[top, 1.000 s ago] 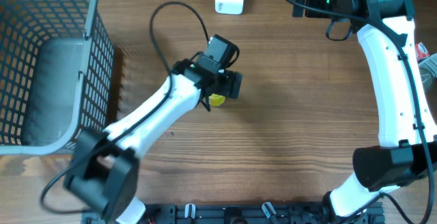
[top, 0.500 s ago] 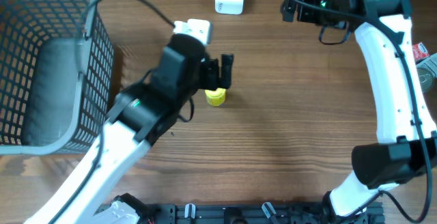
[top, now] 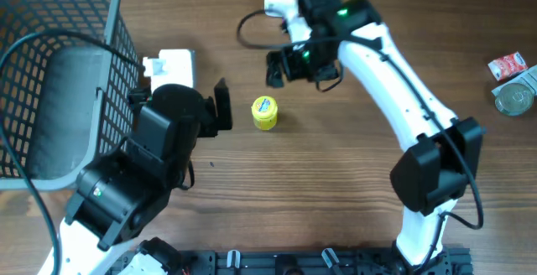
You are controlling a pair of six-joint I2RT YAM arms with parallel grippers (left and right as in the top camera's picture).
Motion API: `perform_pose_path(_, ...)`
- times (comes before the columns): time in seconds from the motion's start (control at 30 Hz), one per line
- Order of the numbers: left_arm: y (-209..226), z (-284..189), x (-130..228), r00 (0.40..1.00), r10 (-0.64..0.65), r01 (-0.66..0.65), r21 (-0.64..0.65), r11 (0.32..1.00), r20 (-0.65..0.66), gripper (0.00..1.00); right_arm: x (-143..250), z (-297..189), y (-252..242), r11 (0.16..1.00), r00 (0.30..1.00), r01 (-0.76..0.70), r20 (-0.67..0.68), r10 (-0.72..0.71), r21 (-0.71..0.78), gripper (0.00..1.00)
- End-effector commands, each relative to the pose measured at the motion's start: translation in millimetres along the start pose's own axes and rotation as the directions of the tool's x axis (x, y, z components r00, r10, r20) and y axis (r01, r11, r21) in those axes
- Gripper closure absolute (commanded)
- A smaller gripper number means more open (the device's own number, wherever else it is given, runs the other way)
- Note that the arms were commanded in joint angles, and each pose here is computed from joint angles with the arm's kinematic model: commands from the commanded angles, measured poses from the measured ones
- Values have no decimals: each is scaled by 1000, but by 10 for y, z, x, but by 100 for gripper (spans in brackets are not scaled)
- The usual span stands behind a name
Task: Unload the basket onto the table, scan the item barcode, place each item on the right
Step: 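Swing the right gripper over and grasp the Mentos bottle from above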
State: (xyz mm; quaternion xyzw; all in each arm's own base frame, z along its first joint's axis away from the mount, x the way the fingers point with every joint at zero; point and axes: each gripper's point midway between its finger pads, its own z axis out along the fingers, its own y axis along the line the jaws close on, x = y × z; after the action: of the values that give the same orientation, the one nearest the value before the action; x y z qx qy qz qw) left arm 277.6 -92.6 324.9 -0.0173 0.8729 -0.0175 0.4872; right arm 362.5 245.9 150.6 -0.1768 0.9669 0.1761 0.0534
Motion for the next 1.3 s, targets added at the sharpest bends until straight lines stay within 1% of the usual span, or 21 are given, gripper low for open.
perform_pose_path(0.0,212,-181,-94,996,-53,57,-58,997,70,0,81,147,-42,986,986,157,-57,-154,57,0)
perform_pose_path(0.07,253,-272,-121,993,-67,72,-47,996,93,0,116,230,-111,981,983,167,-90,-158,98,0)
perform_pose_path(0.3,394,-448,-42,994,-65,70,-52,996,91,0,328,582,-169,969,952,233,-221,-211,78,0)
perform_pose_path(0.4,429,-444,45,997,-44,48,-68,997,57,0,395,691,-47,962,938,263,-249,-239,69,0)
perform_pose_path(0.53,460,-446,68,998,-36,40,-85,996,50,0,482,762,182,946,918,319,-266,-295,53,0)
perform_pose_path(0.63,472,-448,66,998,-35,40,-91,995,52,0,529,831,347,919,889,393,-271,-369,36,0)
perform_pose_path(0.7,476,-447,76,998,-33,37,-93,995,48,0,471,892,357,896,880,434,-258,-398,99,0)
perform_pose_path(0.77,482,-447,86,999,-30,34,-96,995,44,0,434,953,371,881,874,456,-251,-416,125,1)
perform_pose_path(0.9,589,-459,109,999,-13,20,-154,988,42,0,400,1114,345,877,871,462,-254,-420,136,0)
perform_pose_path(1.0,612,-463,117,999,-9,15,-166,986,40,0,354,1173,229,863,872,467,-264,-412,194,0)
perform_pose_path(1.2,621,-464,119,999,-7,14,-171,985,40,0,154,1217,269,850,873,482,-191,-448,212,0)
perform_pose_path(1.27,629,-467,115,999,-7,14,-176,984,42,0,139,1233,309,847,866,495,-180,-466,192,0)
